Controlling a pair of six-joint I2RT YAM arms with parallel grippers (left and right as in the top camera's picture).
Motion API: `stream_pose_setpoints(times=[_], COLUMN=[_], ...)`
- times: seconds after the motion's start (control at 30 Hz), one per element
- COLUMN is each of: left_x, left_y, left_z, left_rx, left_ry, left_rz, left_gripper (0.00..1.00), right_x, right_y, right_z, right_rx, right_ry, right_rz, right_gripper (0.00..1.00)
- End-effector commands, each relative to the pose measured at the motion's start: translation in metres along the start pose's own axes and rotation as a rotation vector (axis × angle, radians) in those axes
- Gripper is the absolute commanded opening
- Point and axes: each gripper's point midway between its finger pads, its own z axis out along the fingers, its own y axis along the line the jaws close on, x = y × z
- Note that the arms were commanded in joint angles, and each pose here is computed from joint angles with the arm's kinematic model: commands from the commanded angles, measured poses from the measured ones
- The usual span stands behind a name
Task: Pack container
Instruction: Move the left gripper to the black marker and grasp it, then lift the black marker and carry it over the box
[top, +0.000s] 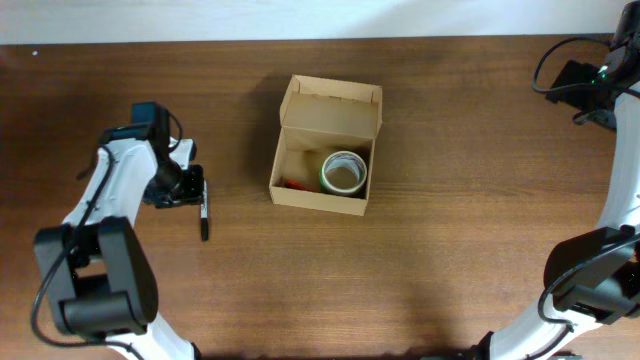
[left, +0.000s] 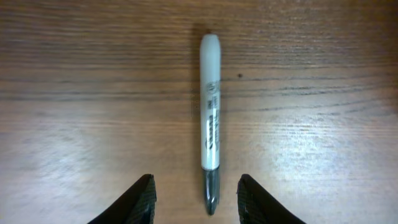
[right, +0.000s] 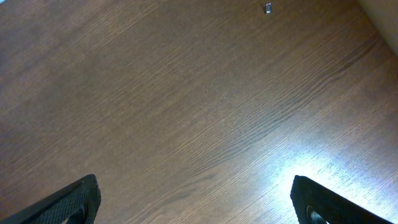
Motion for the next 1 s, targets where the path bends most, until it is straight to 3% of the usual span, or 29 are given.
stream_pose_setpoints(times=[0.0,0.37,0.5,0.57,0.77,0.97], left_x=[0.001,0.016,0.016,0.016,0.006,-0.028], left_y=[-0.006,-0.008,-0.005,-0.005,-0.005,-0.010], left_z=[0.019,0.063,0.063,0.063,0.051,-0.017], left_rx=[-0.026,-0.045,-0.067,-0.067,-0.064,-0.059], left_ry=[0.044,0.177,0.175,0.175,0.164,0.123], left_rz=[0.002,-0.030,-0.034,-0.034,-0.009,0.037], left_gripper=[0.42,0.40,0.12,0.03,0.02,0.01], right_x=[-0.006,-0.006,-0.006,-0.006,-0.006,-0.006], right_y=[-0.003,-0.003,-0.003,-0.003,-0.003,-0.003], right_z=[-0.008,-0.008,-0.008,-0.008,-0.008,-0.008], right_rx=[0.004,0.004,0.004,0.004,0.004,0.004], right_ry=[-0.026,-0.026,-0.026,-0.026,-0.026,-0.026], right_rz=[0.004,0.004,0.004,0.004,0.004,0.004], right_gripper=[0.99,0.99,0.99,0.99,0.99,1.00])
